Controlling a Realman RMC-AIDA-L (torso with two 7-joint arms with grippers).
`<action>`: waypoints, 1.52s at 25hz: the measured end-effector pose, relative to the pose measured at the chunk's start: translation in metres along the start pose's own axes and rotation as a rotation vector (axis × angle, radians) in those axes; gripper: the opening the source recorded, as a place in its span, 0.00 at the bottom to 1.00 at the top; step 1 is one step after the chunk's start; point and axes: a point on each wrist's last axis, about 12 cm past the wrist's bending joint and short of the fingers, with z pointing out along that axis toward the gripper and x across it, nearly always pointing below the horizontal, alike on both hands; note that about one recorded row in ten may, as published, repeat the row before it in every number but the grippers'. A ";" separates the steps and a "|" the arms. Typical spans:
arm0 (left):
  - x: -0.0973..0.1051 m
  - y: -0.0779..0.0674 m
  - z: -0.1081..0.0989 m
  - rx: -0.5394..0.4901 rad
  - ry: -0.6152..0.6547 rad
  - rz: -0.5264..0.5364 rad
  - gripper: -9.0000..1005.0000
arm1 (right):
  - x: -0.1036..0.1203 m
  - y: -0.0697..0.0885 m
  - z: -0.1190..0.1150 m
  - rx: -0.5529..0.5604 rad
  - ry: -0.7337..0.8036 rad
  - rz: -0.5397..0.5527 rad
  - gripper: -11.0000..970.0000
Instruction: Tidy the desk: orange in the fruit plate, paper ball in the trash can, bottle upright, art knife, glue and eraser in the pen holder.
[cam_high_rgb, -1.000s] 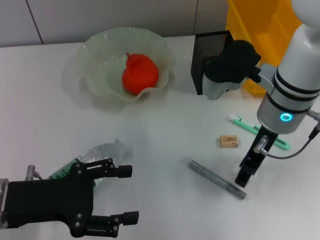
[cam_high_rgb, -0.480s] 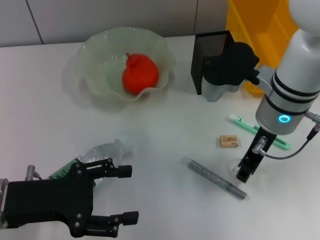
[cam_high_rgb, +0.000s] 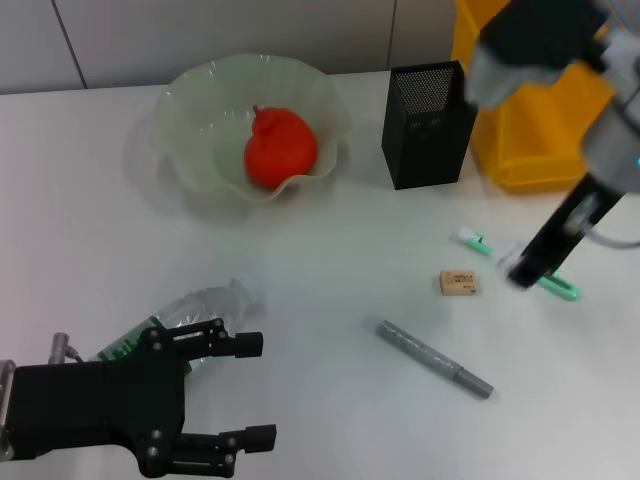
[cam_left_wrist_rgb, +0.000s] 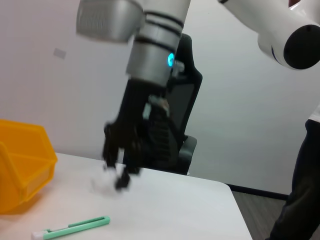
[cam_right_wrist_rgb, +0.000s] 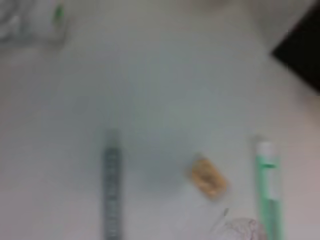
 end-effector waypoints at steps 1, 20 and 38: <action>0.000 0.000 0.000 0.000 0.000 -0.001 0.82 | 0.002 -0.006 -0.008 0.044 -0.013 0.019 0.42; 0.001 -0.002 0.001 -0.001 -0.014 -0.011 0.82 | 0.021 -0.086 -0.021 0.338 -0.311 0.049 0.42; 0.002 -0.001 0.001 -0.009 -0.026 -0.031 0.81 | 0.013 -0.115 0.016 0.457 -0.492 0.045 0.63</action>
